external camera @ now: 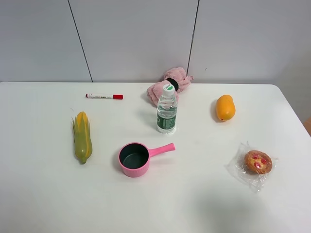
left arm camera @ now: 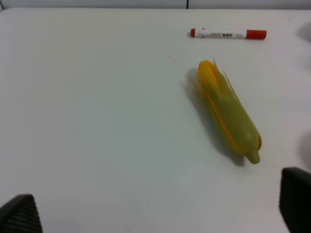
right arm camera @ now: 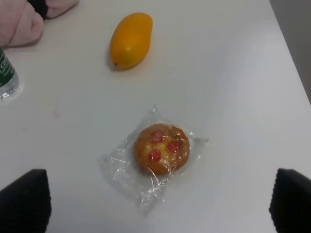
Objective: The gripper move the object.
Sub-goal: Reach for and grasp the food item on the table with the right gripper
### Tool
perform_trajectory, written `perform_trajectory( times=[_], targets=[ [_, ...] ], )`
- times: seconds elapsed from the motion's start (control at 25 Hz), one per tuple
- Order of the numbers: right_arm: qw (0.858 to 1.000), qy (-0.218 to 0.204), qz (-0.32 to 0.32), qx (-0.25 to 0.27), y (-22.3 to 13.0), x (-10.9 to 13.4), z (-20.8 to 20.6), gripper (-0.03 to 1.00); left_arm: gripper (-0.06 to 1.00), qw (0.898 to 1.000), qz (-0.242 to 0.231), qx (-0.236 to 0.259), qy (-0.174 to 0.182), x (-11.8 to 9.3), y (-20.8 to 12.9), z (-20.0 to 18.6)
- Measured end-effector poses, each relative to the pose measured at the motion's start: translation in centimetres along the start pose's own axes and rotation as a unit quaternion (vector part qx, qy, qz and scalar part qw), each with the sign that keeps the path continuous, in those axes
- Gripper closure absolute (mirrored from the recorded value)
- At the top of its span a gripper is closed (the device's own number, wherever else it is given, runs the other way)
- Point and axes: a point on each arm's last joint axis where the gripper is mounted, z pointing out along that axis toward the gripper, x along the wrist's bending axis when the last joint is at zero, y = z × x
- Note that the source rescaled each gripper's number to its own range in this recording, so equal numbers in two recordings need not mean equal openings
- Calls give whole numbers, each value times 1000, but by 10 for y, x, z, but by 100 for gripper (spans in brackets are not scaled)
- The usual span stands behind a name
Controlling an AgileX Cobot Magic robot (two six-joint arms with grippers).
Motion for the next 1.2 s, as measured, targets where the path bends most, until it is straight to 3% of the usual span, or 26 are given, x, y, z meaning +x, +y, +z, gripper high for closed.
perform_trajectory(
  times=[0.28, 0.48, 0.76, 1.2],
  targets=[
    [993, -10, -2, 120, 14, -1, 34, 17, -6, 1000, 0, 0, 0, 0, 0, 0],
    [977, -12, -2, 214, 19, -1, 63, 17, -6, 1000, 0, 0, 0, 0, 0, 0],
    [952, -15, 2, 306, 19, -1, 93, 17, -6, 1000, 0, 0, 0, 0, 0, 0],
    [942, -57, -25, 329, 53, -9, 122, 17, -6, 1000, 0, 0, 0, 0, 0, 0]
  ],
)
